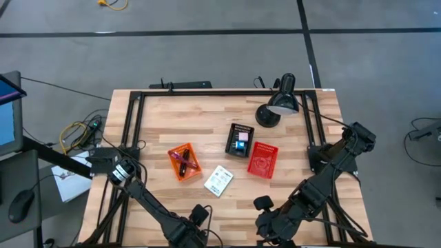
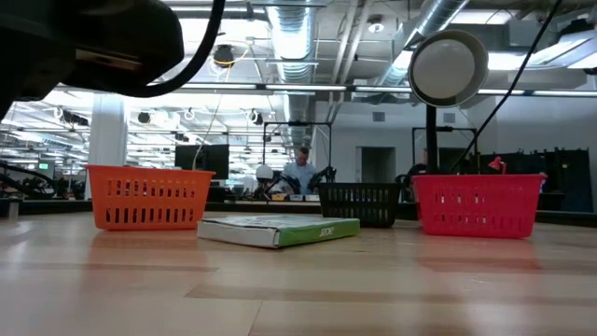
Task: Pick and place items into bin
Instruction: Put the red charger adapter into the black bin
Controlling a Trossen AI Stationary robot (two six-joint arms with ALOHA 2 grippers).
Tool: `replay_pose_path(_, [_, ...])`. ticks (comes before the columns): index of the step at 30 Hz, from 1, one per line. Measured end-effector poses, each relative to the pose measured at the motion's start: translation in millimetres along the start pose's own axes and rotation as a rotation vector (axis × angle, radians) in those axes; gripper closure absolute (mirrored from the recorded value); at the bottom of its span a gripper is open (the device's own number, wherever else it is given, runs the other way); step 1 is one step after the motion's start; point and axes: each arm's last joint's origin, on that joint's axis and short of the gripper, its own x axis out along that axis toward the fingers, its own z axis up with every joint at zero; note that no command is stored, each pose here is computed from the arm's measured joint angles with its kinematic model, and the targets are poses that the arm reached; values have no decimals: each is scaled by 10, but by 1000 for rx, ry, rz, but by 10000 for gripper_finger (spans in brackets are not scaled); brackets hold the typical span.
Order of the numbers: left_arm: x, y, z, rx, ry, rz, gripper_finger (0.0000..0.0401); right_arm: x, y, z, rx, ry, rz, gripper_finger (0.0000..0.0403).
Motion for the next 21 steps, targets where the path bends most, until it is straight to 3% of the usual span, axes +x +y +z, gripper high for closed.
replay_pose_path(13, [-49, 23, 0, 8, 26, 37, 249, 0, -6, 3, 1, 0, -1, 282])
replay_pose_path(16, [-229, 77, 77, 35, 6, 141, 249, 0, -15, 7, 3, -1, -3, 282])
replay_pose_path(21, [-602, 312, 197, 106, -17, 408, 250, -1, -46, 21, 10, -4, -8, 282])
